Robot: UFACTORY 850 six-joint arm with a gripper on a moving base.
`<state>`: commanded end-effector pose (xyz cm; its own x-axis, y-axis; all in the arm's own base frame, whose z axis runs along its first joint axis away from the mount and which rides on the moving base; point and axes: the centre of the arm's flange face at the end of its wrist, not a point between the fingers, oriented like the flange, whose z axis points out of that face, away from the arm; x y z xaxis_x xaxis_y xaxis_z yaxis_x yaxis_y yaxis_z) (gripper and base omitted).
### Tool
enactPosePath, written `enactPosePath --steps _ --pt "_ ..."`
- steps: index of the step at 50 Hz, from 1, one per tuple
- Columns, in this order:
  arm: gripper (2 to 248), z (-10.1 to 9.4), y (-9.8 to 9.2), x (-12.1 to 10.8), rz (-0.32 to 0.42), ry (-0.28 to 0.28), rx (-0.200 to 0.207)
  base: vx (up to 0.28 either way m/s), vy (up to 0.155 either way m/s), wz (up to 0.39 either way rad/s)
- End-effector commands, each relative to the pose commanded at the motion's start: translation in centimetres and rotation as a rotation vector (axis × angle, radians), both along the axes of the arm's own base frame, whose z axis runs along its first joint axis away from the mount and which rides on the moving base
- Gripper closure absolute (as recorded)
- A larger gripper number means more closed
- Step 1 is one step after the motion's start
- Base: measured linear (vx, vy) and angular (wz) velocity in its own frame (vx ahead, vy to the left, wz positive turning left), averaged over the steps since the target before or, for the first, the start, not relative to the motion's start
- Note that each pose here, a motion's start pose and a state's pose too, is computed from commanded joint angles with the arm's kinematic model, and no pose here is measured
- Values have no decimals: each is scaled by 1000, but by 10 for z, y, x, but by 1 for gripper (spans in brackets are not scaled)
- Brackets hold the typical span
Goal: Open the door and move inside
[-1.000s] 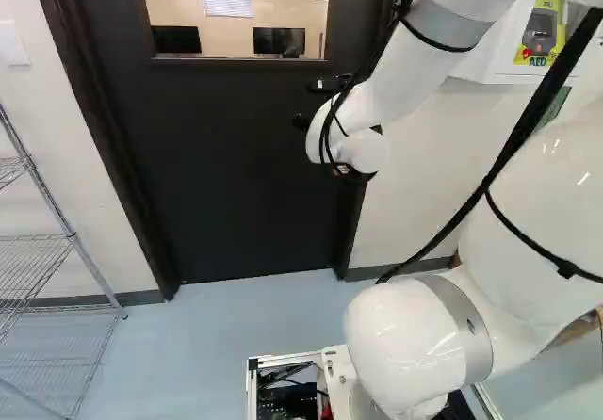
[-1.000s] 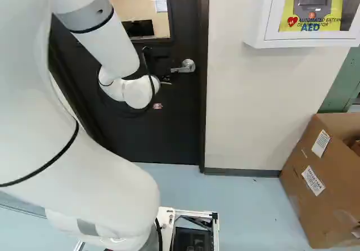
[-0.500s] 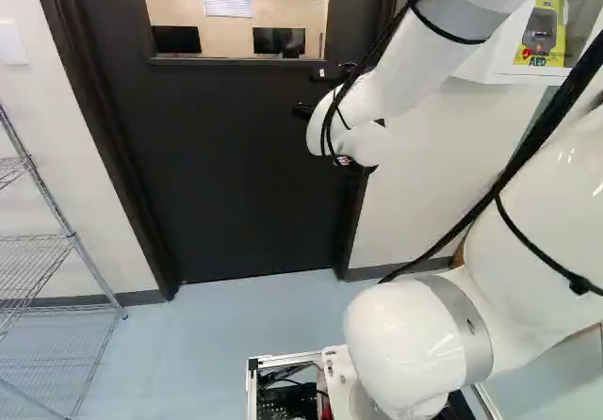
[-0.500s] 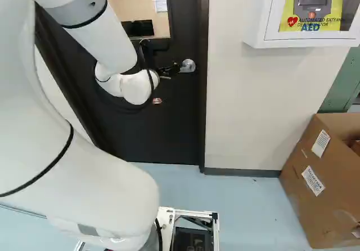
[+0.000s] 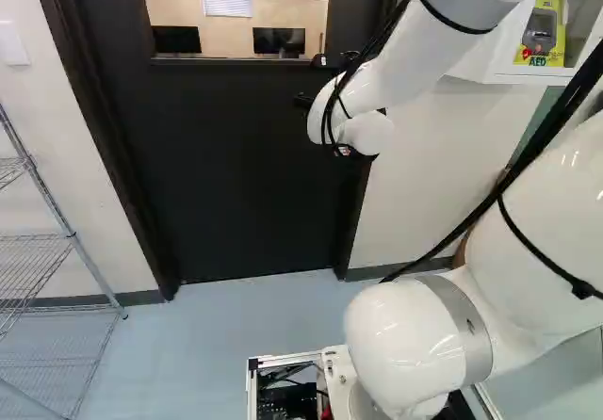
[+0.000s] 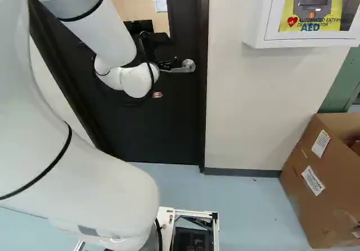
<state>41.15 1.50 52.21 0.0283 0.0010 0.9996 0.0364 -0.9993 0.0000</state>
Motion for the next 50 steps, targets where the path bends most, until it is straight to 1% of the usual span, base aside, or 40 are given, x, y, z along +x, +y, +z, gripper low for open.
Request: enactPosePath --steps 30,37,50 --pt "3 21 -9 24 -24 53 -1 0 0 0" --pt "3 18 -10 26 -25 67 -2 0 0 0" --pt "3 5 -10 27 -26 96 -2 0 0 0"
